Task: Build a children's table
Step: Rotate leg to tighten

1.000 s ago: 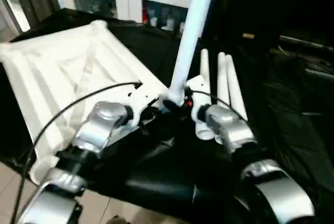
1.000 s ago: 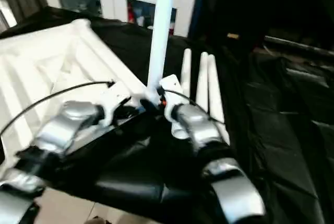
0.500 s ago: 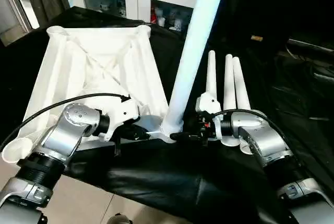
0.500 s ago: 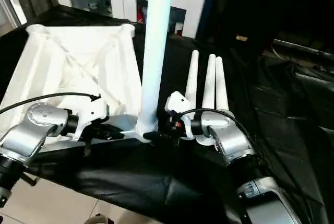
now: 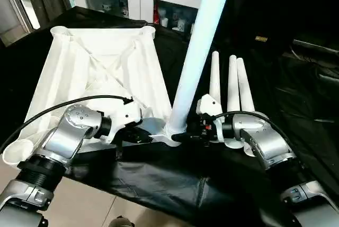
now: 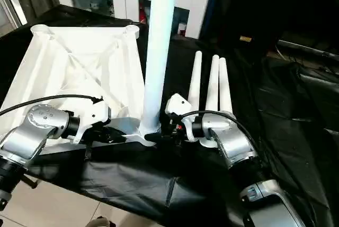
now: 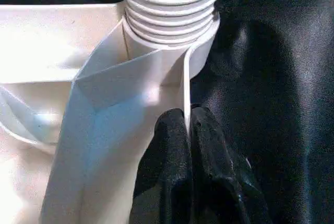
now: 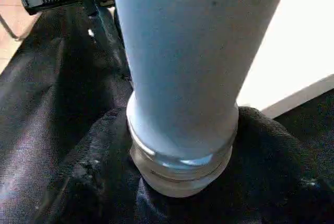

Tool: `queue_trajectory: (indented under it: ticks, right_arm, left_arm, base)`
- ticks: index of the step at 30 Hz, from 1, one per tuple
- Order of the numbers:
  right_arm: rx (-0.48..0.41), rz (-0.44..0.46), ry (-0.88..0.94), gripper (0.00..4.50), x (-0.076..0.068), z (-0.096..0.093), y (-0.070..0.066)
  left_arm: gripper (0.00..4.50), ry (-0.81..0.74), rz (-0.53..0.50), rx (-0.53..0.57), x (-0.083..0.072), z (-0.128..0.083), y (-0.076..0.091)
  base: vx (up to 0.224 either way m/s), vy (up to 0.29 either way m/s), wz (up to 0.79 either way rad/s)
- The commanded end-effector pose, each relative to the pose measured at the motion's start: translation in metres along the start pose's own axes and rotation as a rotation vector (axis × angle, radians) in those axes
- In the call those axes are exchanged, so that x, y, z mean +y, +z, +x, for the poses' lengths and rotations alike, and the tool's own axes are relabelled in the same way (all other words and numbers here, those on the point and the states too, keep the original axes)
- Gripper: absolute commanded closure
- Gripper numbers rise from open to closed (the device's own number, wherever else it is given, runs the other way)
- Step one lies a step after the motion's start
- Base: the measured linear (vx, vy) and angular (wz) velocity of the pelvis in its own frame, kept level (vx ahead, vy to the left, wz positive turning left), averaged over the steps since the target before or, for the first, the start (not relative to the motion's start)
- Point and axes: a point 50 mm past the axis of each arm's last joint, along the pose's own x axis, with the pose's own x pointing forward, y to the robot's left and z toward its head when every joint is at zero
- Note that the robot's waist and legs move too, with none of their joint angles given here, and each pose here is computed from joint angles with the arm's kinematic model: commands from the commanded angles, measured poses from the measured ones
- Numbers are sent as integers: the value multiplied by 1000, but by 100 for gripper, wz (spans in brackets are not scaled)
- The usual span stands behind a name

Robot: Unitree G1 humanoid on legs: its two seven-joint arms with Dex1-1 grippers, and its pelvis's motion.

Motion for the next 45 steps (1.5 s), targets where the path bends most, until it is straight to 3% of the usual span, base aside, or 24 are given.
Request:
queue_trajectory:
  ticks: [1,7,11,12,15,18,20,24,26,27,32,39,42,45]
  right_arm:
    - [-12,11,20,173,4,4,0]
    - [-23,71,-24,176,6,6,-7]
    - [-21,159,-256,176,-5,14,-19]
    - [-17,225,-385,176,-11,19,-26]
    - [-13,309,-525,177,-15,27,-32]
    - [-51,431,-737,177,-24,45,-26]
    - [-64,437,-766,177,-24,54,-20]
    - [-88,409,-766,177,-22,65,-10]
    - [-141,404,-722,177,-19,76,0]
    - [-141,404,-722,121,-19,76,0]
    - [-174,369,-645,73,-20,72,5]
    - [-127,201,-494,65,-25,42,2]
    - [-91,124,-355,65,-21,21,-2]
    - [-71,107,-253,65,-16,8,-3]
  left_arm:
    - [450,-47,22,-11,-5,9,3]
    - [450,0,7,-1,-2,11,0]
    - [450,151,-40,12,11,20,0]
    - [450,237,-77,3,19,27,3]
    - [450,324,-128,-8,26,39,10]
    - [450,399,-180,-13,30,63,25]
    - [450,402,-185,-19,27,75,33]
    - [450,393,-175,-21,23,86,39]
    - [450,395,-165,-23,21,92,43]
    - [450,395,-165,-23,21,92,43]
    - [450,377,-152,-14,21,82,36]
    - [450,313,-107,1,21,59,21]
    - [450,188,-31,-40,13,47,19]
    - [450,72,-11,-64,4,38,19]
  base:
    - [0,0,0]
    - [0,0,0]
    - [0,0,0]
    - [0,0,0]
    - [0,0,0]
    - [0,0,0]
    - [0,0,0]
    - [0,0,0]
    - [0,0,0]
    - [0,0,0]
    - [0,0,0]
    - [0,0,0]
    - [0,0,0]
    - [0,0,0]
